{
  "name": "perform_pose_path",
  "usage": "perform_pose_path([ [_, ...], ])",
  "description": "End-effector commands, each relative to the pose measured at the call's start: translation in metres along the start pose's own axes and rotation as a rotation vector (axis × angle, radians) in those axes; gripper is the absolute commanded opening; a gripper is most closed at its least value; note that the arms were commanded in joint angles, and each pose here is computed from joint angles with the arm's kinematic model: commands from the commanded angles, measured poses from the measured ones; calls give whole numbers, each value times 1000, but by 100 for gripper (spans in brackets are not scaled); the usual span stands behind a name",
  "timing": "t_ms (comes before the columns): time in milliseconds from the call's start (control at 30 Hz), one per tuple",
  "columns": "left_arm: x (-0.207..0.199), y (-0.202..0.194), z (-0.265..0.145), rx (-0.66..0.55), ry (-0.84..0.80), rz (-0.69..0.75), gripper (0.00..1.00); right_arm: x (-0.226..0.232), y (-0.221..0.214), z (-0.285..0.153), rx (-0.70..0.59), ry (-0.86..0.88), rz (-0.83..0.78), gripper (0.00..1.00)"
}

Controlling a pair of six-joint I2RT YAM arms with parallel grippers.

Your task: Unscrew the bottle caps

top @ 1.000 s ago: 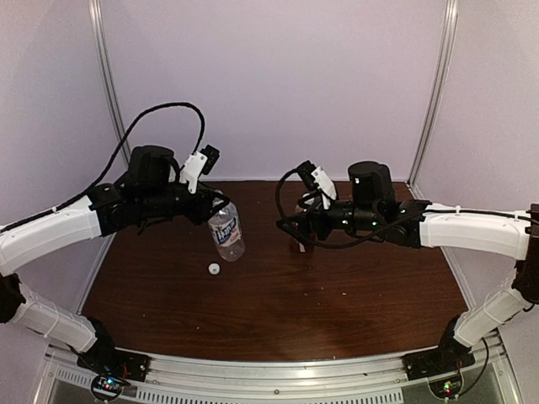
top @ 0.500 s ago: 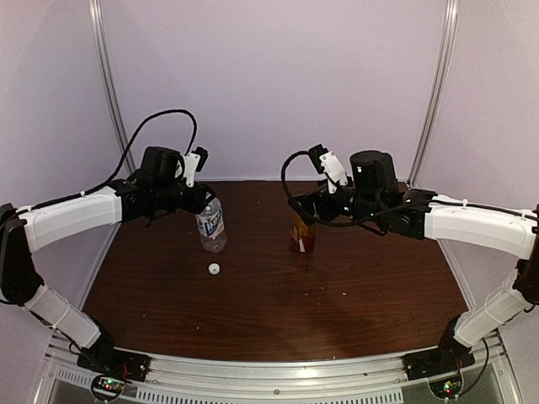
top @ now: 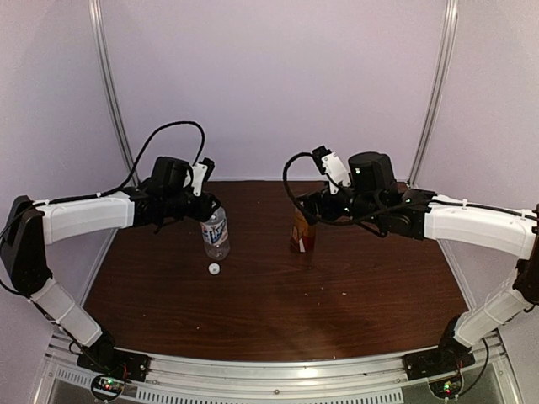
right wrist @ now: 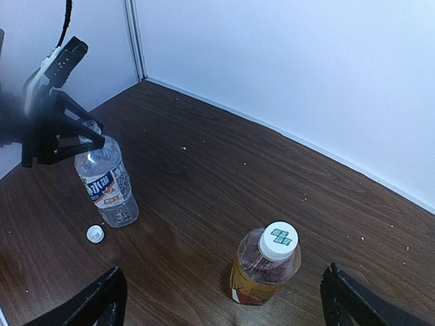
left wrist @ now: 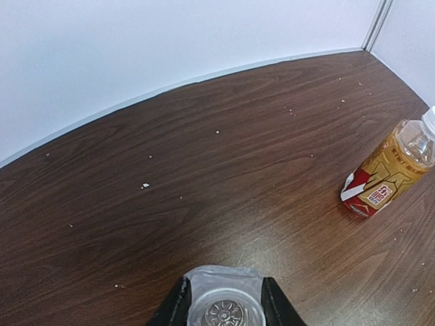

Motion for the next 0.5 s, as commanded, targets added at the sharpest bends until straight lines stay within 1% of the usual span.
perform_pose_path([
  [0,-1,5,1,-46,-8,0,18,-10,-6,-1,29,-61,8,100],
  [100,1,2,2,-36,-1,3,22,-13,-9,-1,41,-77,3,100],
  [167,2,1,2,-34,2,3,27,-14,-10,-1,48,-87,1,100],
  [233,2,2,1,-39,6,3,34,-15,-11,-1,51,-96,-1,100],
  [300,2,3,-1,-44,7,2,44,-17,-10,-1,51,-108,0,100],
  [467,1,13,-10,-69,11,-11,57,-21,-9,0,57,-124,9,100],
])
Point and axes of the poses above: each gripper's point midway between its finger pads, its own z axis out along the fingers, its own x axis along the line the jaws close on, y = z × x, the point moved 2 cm from there along -z, back along the fingers, and after that the axes turned 12 degrees about -z, right-handed, at the moved point
